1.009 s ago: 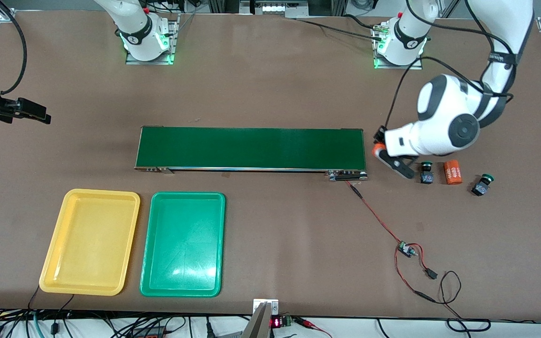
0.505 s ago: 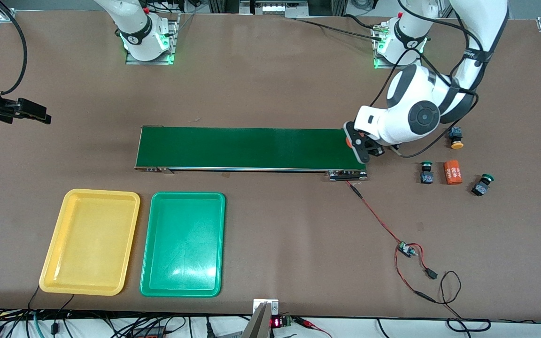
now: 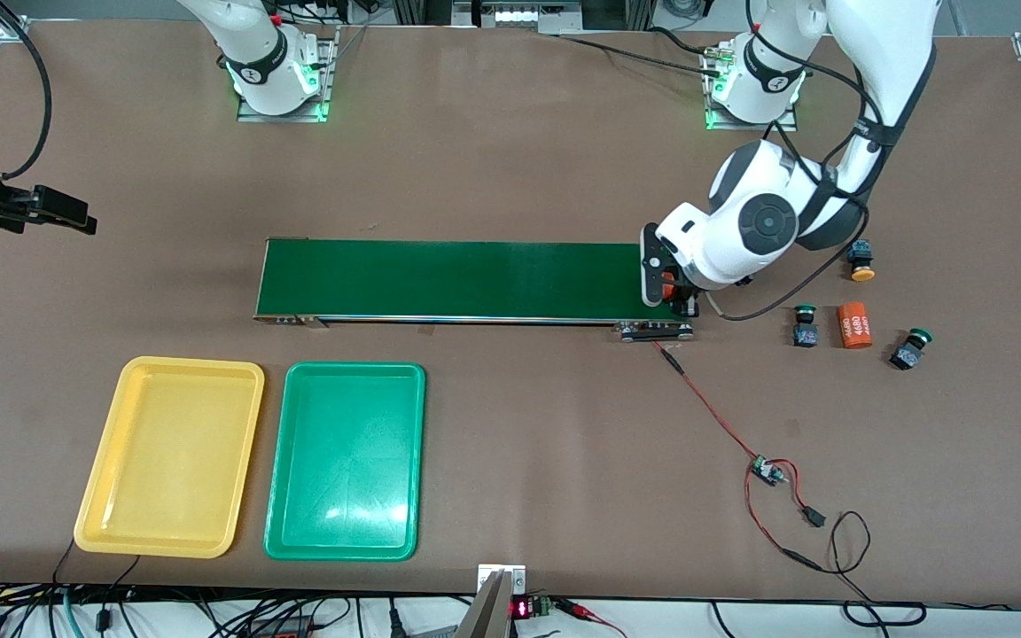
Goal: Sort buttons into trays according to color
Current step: 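Carry the battery with the left gripper onto the belt end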
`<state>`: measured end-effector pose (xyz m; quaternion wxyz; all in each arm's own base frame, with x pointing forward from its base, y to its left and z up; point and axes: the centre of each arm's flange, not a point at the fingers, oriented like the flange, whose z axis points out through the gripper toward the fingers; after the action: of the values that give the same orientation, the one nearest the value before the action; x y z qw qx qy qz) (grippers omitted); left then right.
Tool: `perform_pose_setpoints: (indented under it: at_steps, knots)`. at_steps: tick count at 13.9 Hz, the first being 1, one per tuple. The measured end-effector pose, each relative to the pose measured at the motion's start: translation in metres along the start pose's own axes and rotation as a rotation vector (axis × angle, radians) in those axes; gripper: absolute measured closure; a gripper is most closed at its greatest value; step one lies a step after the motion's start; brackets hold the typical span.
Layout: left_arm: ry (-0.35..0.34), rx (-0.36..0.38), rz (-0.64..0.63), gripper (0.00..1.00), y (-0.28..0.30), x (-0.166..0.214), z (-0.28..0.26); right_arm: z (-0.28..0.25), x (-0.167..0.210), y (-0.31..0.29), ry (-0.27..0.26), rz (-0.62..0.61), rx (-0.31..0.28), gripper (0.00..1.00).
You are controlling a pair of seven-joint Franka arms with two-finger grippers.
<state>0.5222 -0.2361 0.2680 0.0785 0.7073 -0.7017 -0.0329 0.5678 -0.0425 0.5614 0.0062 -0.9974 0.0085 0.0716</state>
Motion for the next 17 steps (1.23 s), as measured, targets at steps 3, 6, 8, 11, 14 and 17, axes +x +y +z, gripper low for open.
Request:
perform_pose_setpoints:
  at_steps: [3, 6, 8, 11, 14, 17]
  knots:
    - [-0.010, 0.002, 0.023, 0.50, 0.004, 0.008, 0.001, 0.000, 0.000, 0.000, 0.000, 0.000, 0.000, 0.00]
    - [-0.014, -0.004, 0.035, 0.50, 0.008, 0.013, 0.004, 0.000, 0.000, 0.000, 0.000, 0.000, 0.000, 0.00]
    - [-0.017, -0.011, 0.037, 0.50, 0.011, 0.014, 0.008, 0.000, 0.000, 0.000, 0.000, 0.000, 0.000, 0.00]
    - [-0.027, -0.032, 0.004, 0.50, 0.018, 0.013, 0.016, 0.000, 0.000, 0.000, 0.000, 0.000, 0.000, 0.00]
    - [-0.027, -0.035, -0.018, 0.50, 0.023, 0.021, 0.018, 0.000, 0.000, 0.000, -0.001, 0.000, 0.000, 0.00]
    - [-0.026, -0.035, -0.012, 0.49, 0.027, 0.026, 0.018, 0.000, 0.000, 0.000, -0.001, 0.000, 0.000, 0.00]
